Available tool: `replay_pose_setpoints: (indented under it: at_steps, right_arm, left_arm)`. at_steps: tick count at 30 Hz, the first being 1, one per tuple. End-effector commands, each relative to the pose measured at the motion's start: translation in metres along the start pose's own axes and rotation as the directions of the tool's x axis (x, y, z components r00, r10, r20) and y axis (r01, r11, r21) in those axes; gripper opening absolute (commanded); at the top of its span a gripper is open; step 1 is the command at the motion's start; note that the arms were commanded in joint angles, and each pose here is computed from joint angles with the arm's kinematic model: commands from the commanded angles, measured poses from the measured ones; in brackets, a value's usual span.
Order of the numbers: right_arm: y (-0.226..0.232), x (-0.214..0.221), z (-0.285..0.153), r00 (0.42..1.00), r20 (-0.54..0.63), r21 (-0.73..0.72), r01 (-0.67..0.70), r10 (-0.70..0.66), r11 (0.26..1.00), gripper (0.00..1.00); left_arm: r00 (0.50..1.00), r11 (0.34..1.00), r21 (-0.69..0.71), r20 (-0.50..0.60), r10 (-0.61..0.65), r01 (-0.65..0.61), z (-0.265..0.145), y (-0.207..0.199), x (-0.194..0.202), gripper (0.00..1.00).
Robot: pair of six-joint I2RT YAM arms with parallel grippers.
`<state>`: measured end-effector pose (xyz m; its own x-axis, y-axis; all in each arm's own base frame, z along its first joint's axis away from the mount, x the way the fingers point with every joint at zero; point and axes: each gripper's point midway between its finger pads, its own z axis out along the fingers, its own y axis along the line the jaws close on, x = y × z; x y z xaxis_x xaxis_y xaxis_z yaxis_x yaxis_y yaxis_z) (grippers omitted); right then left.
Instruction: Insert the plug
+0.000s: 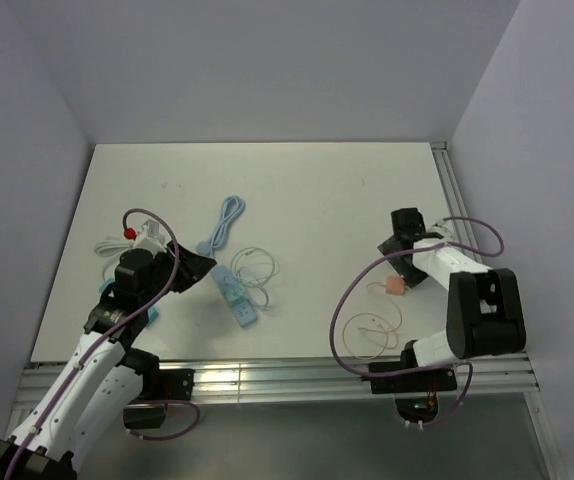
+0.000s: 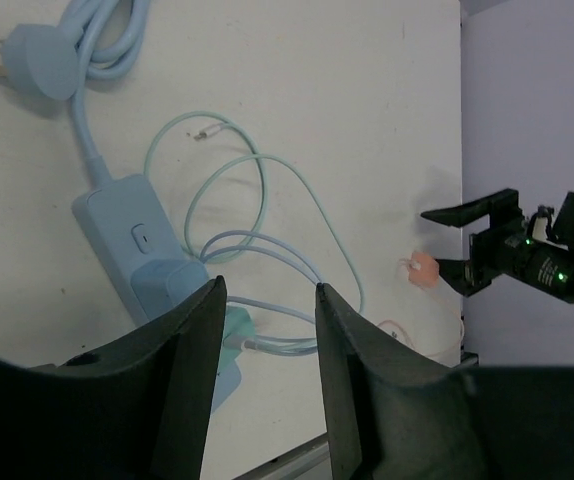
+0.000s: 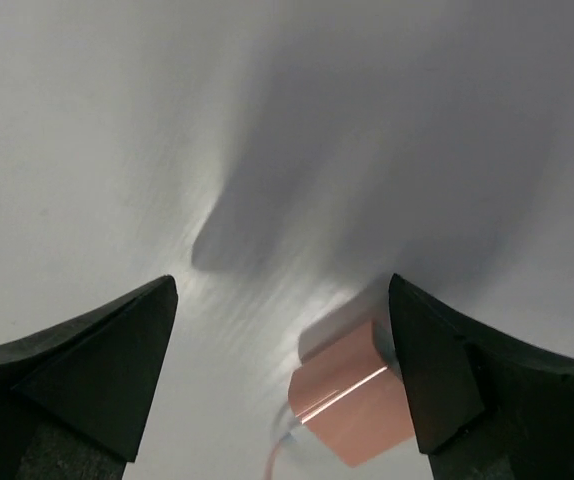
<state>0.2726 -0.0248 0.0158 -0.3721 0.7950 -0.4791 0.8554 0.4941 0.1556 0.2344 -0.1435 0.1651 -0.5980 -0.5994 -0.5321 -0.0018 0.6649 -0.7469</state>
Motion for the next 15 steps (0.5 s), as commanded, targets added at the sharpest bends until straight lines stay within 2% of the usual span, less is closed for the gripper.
replay_pose_setpoints:
  at_steps: [1, 3, 4, 5, 9, 10, 13, 15]
  right_arm:
    - [0.041, 0.002, -0.006, 0.990, 0.040, -0.042, 0.140, -0.138, 0.989, 0.94]
    - [0.074, 0.011, -0.024, 0.972, 0.070, -0.083, 0.229, -0.223, 0.970, 0.95]
    - [0.085, 0.022, -0.026, 0.962, 0.043, -0.119, 0.272, -0.268, 0.955, 0.95]
    - [0.110, 0.030, -0.036, 0.954, 0.052, -0.200, 0.299, -0.295, 0.933, 0.93]
    - [0.157, 0.049, -0.064, 0.910, 0.109, -0.362, 0.411, -0.400, 0.837, 0.92]
    - [0.164, 0.059, -0.073, 0.886, 0.131, -0.381, 0.459, -0.445, 0.802, 0.92]
    - [0.178, 0.053, -0.095, 0.858, 0.215, -0.386, 0.514, -0.467, 0.766, 0.93]
    - [0.171, 0.037, -0.098, 0.853, 0.259, -0.324, 0.518, -0.453, 0.792, 0.93]
  left_arm:
    - [1.000, 0.997, 0.080, -0.001, 0.013, -0.013, -0.005, -0.014, 0.000, 0.47]
    - [1.000, 0.994, 0.108, -0.007, 0.014, -0.013, -0.008, -0.020, 0.001, 0.47]
    - [1.000, 0.994, 0.112, -0.007, 0.011, -0.010, -0.009, -0.021, 0.001, 0.47]
    - [1.000, 0.992, 0.122, 0.002, 0.015, -0.015, -0.012, -0.024, -0.001, 0.47]
    - [0.999, 0.992, 0.121, 0.029, 0.029, -0.033, -0.020, -0.026, -0.006, 0.48]
    - [0.999, 0.992, 0.117, 0.038, 0.033, -0.038, -0.022, -0.026, -0.008, 0.48]
    - [0.996, 0.993, 0.106, 0.068, 0.051, -0.058, -0.028, -0.028, -0.014, 0.49]
    - [0.994, 0.993, 0.099, 0.087, 0.059, -0.068, -0.031, -0.028, -0.018, 0.49]
